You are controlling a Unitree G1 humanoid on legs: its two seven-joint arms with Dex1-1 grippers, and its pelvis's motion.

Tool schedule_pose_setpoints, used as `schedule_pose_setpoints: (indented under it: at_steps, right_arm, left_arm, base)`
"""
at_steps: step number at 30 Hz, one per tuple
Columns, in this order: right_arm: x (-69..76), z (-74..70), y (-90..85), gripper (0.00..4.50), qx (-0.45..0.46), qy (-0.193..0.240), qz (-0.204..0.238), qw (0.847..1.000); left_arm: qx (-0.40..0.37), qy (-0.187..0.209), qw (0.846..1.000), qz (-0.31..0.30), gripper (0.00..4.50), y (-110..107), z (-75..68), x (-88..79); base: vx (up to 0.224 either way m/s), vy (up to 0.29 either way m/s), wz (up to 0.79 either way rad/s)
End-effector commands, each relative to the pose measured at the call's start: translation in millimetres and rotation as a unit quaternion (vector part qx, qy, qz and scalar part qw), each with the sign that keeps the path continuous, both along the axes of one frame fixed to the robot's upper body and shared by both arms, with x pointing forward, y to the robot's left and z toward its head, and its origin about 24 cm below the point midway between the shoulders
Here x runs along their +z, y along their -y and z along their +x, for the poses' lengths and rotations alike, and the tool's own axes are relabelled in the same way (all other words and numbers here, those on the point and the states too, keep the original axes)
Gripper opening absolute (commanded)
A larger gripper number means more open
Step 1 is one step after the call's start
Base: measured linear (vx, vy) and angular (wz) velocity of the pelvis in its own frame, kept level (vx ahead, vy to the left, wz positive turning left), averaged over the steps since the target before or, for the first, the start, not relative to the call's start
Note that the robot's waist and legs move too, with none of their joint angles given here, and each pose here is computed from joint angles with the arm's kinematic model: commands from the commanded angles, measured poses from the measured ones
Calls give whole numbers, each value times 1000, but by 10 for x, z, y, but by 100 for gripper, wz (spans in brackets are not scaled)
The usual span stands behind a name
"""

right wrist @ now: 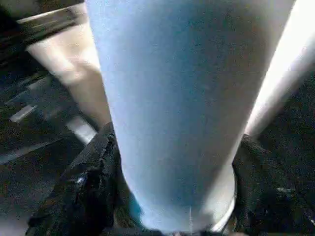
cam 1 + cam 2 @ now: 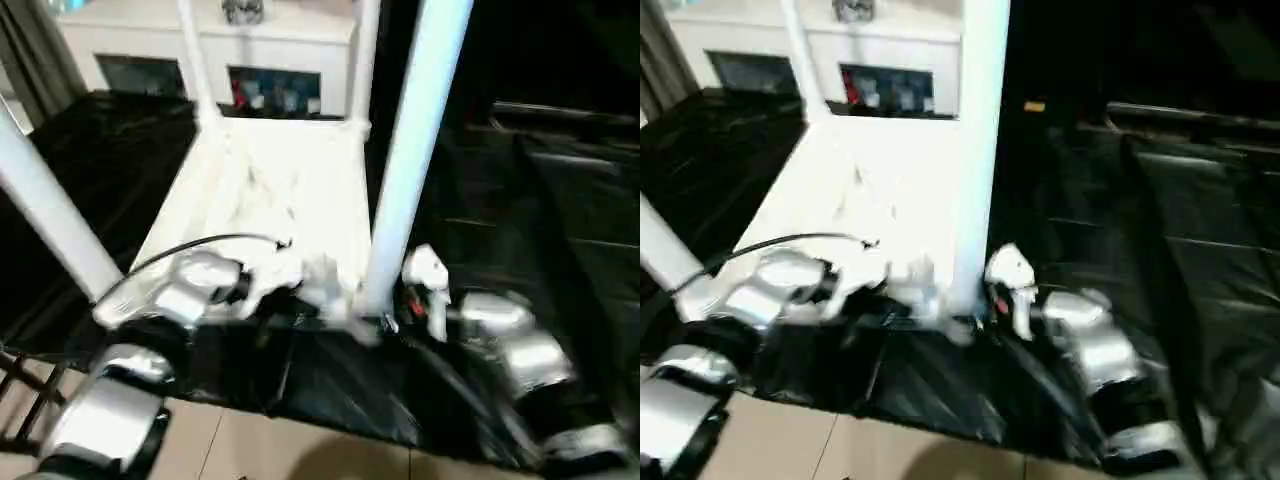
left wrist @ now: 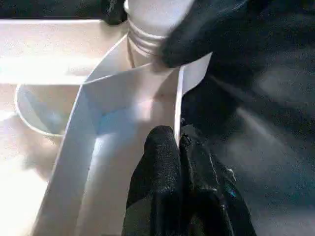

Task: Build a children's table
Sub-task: Rotate leg to tighten

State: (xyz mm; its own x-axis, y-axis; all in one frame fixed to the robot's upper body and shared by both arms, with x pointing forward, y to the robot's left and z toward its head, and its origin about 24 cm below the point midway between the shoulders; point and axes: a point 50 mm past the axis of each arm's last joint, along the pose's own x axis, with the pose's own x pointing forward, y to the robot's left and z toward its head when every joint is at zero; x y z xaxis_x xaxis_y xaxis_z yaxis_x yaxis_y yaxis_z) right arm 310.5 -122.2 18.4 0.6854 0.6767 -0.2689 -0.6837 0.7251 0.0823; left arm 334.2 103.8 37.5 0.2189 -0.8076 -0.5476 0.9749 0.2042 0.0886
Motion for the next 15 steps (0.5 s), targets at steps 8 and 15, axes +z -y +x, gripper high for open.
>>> schedule_pose_setpoints:
  at_steps: [8, 15]
  right_arm:
    - [-113, -20, -539, 335, -56, 1, -22, 998]
    - [79, -3, -291, 384, 24, 41, 0, 999]
  left_arm:
    - [-10, -12, 1000, -18, 0, 491, -209, -206]
    - [-18, -7, 1000, -17, 0, 274, -194, -190]
  base:
    - [0, 0, 0]
    - [8, -2, 1]
